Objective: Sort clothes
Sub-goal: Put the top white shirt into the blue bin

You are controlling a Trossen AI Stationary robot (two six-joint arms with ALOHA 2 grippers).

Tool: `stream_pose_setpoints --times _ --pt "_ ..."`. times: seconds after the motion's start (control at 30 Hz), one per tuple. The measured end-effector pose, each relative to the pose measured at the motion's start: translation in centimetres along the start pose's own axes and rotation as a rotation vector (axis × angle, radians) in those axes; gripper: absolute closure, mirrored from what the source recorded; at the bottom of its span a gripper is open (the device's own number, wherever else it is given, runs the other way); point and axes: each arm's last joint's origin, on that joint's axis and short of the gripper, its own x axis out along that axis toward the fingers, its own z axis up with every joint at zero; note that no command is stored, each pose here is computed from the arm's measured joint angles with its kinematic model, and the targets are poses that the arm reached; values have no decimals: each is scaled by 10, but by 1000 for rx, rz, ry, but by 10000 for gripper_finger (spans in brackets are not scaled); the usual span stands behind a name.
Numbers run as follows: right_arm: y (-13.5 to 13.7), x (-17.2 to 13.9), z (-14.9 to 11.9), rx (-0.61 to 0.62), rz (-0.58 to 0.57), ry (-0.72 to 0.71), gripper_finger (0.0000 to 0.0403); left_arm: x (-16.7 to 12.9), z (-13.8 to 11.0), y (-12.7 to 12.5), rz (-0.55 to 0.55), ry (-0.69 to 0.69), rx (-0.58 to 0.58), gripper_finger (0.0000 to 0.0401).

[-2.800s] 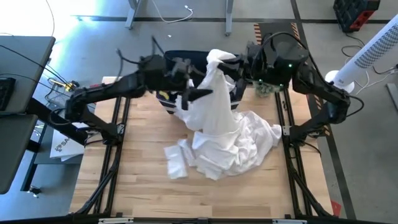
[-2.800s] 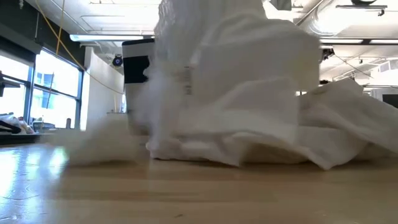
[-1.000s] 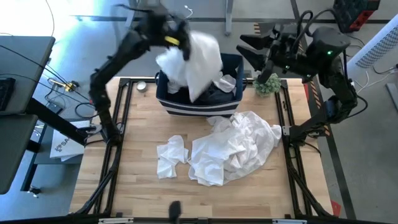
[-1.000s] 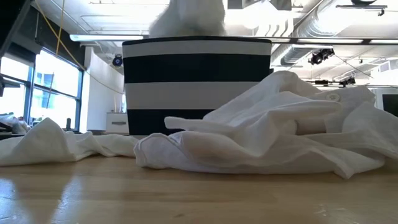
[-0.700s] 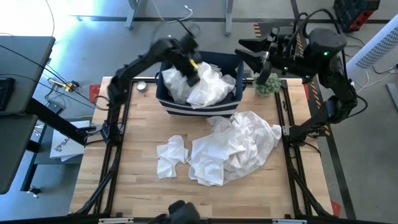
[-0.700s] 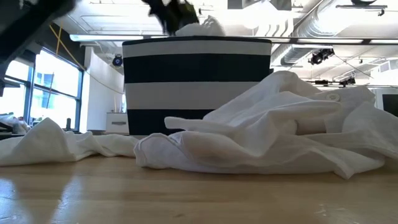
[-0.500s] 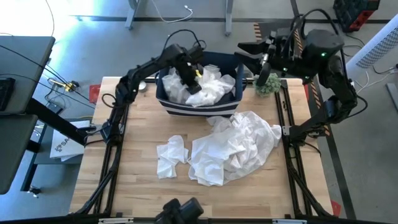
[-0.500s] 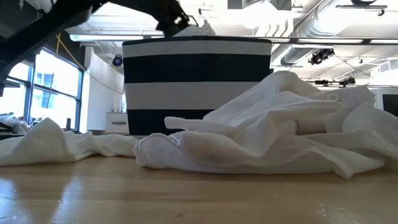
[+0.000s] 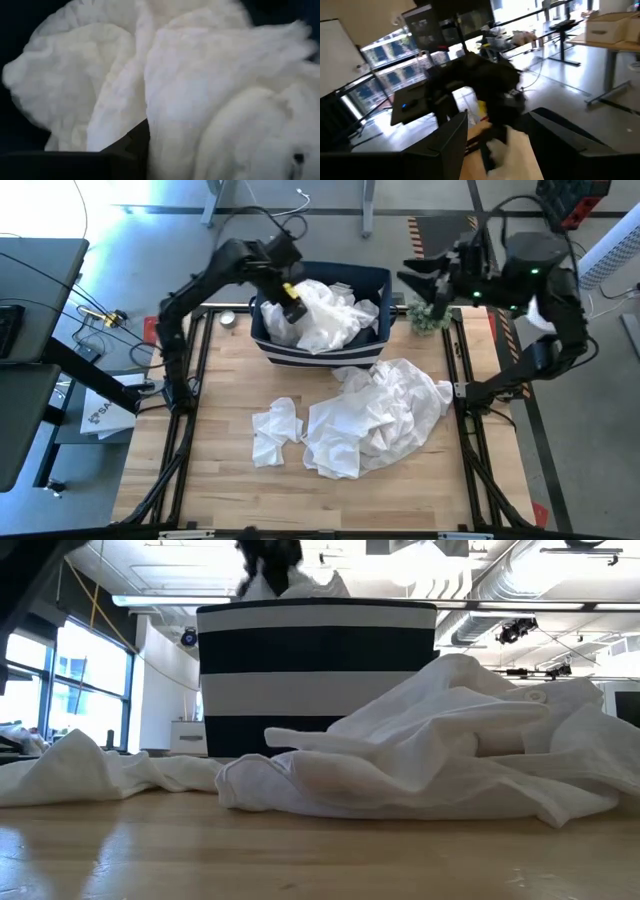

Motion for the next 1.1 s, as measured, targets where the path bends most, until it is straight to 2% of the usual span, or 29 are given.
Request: stream_pose_setpoints --times 0.13,0.2,0.3,0.37,0.47,0.57,0.73,0.8,0.87,0.97,1.1 --pt "-6 -15 2 -7 -48 -12 204 -40 -12 -11 -61 -111 -87 270" --pt "-7 -19 2 -12 -72 -13 204 -54 -11 -19 -92 -217 -127 270" --pt "-10 -21 0 -26 -102 3 204 -60 2 -33 -155 -379 -105 270" --pt "-11 -19 -2 -48 -113 24 204 -53 14 -41 -200 -450 -75 270" --pt "-12 -14 -5 -62 -130 51 204 -20 28 -46 -219 -439 -79 270" --pt "-12 -12 -7 -66 -128 69 204 31 32 -43 -148 -280 -63 270" --pt "-12 -10 -10 -26 -138 100 204 117 29 -11 202 -37 -21 270" --pt "-12 -8 -12 -3 -144 119 204 147 29 6 282 19 -6 270" --pt "-13 -7 -15 22 -152 142 204 171 30 21 288 54 -6 270" --pt "-13 -5 -19 64 -169 173 204 197 33 42 216 67 -40 270" --pt "-14 -1 -26 110 -185 244 204 208 35 58 152 47 -76 270"
